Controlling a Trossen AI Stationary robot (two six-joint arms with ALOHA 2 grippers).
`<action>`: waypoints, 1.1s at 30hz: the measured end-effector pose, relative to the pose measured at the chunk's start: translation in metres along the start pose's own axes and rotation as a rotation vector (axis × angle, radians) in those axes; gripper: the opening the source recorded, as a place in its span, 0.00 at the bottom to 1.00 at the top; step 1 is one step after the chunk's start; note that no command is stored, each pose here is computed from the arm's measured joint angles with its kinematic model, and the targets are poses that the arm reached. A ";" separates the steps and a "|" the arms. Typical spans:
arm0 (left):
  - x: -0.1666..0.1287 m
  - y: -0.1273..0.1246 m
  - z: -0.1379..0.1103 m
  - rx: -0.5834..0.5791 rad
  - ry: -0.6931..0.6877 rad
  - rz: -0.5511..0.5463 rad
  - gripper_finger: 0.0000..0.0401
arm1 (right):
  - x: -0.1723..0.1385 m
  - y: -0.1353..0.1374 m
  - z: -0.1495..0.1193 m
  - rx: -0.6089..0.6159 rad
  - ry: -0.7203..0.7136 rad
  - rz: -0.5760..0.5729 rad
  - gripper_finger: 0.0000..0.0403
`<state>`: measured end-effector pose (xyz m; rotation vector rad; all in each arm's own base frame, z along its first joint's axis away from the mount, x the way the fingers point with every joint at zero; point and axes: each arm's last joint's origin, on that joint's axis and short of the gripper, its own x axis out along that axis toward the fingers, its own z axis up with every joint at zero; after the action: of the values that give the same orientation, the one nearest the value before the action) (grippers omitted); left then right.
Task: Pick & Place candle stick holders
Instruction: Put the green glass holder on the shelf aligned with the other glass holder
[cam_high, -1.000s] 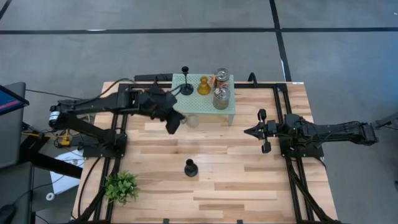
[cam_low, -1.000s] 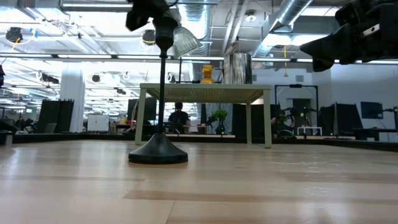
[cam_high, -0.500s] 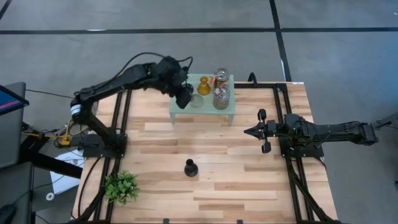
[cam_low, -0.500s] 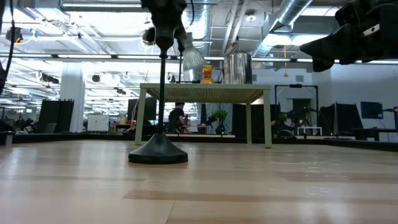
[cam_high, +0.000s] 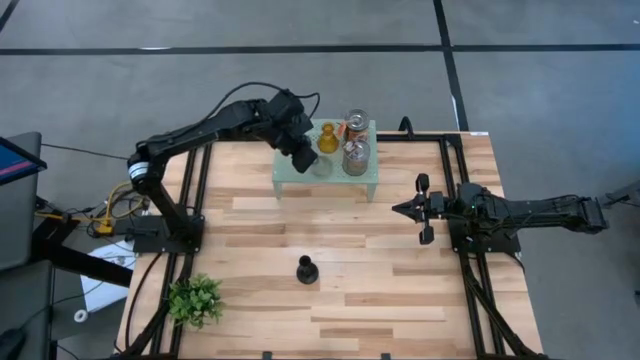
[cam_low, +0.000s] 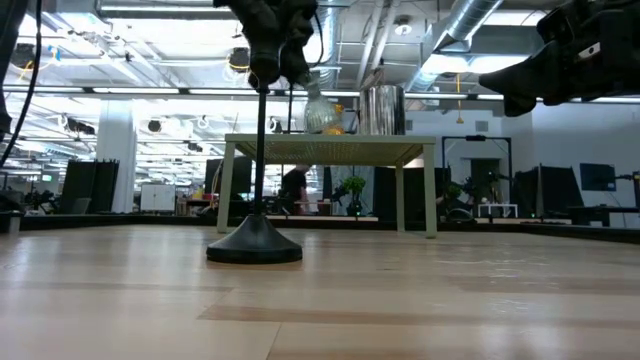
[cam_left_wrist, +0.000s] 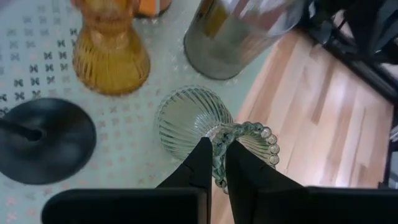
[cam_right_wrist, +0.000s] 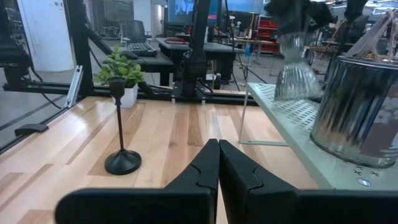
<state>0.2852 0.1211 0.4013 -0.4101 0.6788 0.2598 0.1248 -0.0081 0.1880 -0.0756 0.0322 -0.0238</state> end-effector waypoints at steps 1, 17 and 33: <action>-0.003 -0.001 0.002 0.003 -0.013 -0.004 0.05 | 0.000 0.000 0.000 0.000 0.000 0.000 0.00; -0.012 -0.008 0.008 0.017 -0.056 -0.012 0.05 | 0.000 0.000 0.000 0.000 0.002 0.000 0.00; 0.005 -0.001 -0.002 0.003 -0.013 0.023 0.05 | 0.000 0.000 0.000 0.000 0.001 0.000 0.00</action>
<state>0.2881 0.1194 0.3966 -0.3978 0.6710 0.2836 0.1248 -0.0081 0.1878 -0.0755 0.0336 -0.0238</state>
